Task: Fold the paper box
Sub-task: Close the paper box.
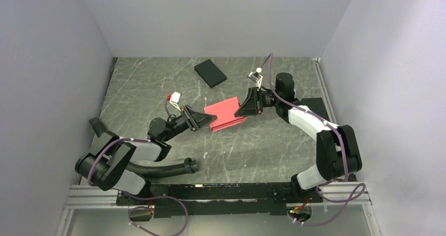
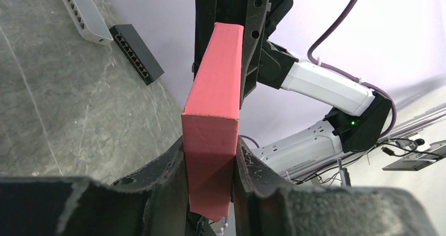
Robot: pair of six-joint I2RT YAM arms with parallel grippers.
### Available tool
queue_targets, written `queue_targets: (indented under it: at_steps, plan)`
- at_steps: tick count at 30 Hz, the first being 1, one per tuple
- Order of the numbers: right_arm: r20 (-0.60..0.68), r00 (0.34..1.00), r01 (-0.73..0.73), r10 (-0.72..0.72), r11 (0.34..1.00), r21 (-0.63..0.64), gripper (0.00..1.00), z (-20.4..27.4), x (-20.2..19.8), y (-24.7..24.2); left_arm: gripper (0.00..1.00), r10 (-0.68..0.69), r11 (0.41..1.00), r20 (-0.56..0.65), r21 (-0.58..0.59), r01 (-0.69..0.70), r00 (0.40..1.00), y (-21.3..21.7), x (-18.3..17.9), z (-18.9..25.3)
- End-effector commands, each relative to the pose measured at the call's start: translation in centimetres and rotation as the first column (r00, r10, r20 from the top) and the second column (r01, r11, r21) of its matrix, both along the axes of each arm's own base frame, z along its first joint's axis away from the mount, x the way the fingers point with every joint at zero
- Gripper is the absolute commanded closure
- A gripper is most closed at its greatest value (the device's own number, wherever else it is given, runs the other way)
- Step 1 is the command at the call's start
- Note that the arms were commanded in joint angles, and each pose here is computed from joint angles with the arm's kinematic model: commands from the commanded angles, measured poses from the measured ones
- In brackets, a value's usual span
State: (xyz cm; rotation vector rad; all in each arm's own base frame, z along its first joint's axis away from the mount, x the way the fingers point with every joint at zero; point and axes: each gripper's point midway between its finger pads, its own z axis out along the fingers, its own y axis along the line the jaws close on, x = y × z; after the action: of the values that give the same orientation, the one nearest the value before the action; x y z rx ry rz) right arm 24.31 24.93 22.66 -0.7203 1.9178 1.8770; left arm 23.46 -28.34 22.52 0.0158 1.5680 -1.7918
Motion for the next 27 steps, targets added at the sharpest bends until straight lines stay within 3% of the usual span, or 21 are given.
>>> queue_targets:
  at_steps: [1,3,6,9,15,19,21,22,25,27]
  plan:
    - [0.099,0.995,0.002,-0.004,1.0,0.016,0.91,1.9,0.6,0.2,0.8,-0.02,1.0,0.112,-0.004,0.02,0.994,-0.2,-0.6,2.3]
    - [0.105,0.995,0.002,-0.004,1.0,0.015,0.83,1.9,0.6,0.2,0.81,-0.013,1.0,0.12,0.005,0.013,0.993,-0.2,-0.6,2.2]
    - [0.113,0.994,0.006,-0.006,1.0,0.003,0.57,2.1,0.6,0.1,0.83,-0.001,1.0,0.141,0.018,-0.001,0.99,-0.1,-0.6,2.2]
    - [0.193,0.981,0.01,-0.008,1.0,-0.013,0.4,3.0,0.9,0.0,0.84,0.017,1.0,0.161,0.023,-0.021,0.987,0.2,-0.6,2.2]
    - [0.341,0.939,0.05,-0.041,0.999,-0.02,0.25,5.1,1.3,-1.1,0.85,0.044,0.999,0.186,0.012,-0.047,0.982,0.9,-0.8,2.6]
    - [0.489,0.868,0.116,-0.088,0.993,-0.027,0.22,6.1,1.7,-3.1,0.86,0.084,0.996,0.18,-0.01,-0.084,0.98,1.7,-0.8,3.1]
    - [0.601,0.793,0.153,-0.097,0.987,-0.044,0.22,6.3,1.6,-4.5,0.87,0.101,0.995,0.171,-0.028,-0.098,0.98,2.1,-0.8,3.5]
    - [0.684,0.725,0.165,-0.077,0.984,-0.065,0.21,6.1,1.3,-5.1,0.88,0.106,0.994,0.166,-0.041,-0.101,0.98,2.3,-0.9,3.8]
    - [0.891,0.454,0.126,0.021,0.988,-0.088,0.19,4.8,-0.3,-6.0,0.9,0.12,0.99,0.144,-0.094,-0.107,0.982,2.7,-1.0,5.1]
    - [0.944,0.322,0.059,0.065,0.994,-0.089,0.19,4.4,-1.3,-6.0,0.9,0.119,0.987,0.134,-0.128,-0.102,0.984,2.8,-1.0,5.9]
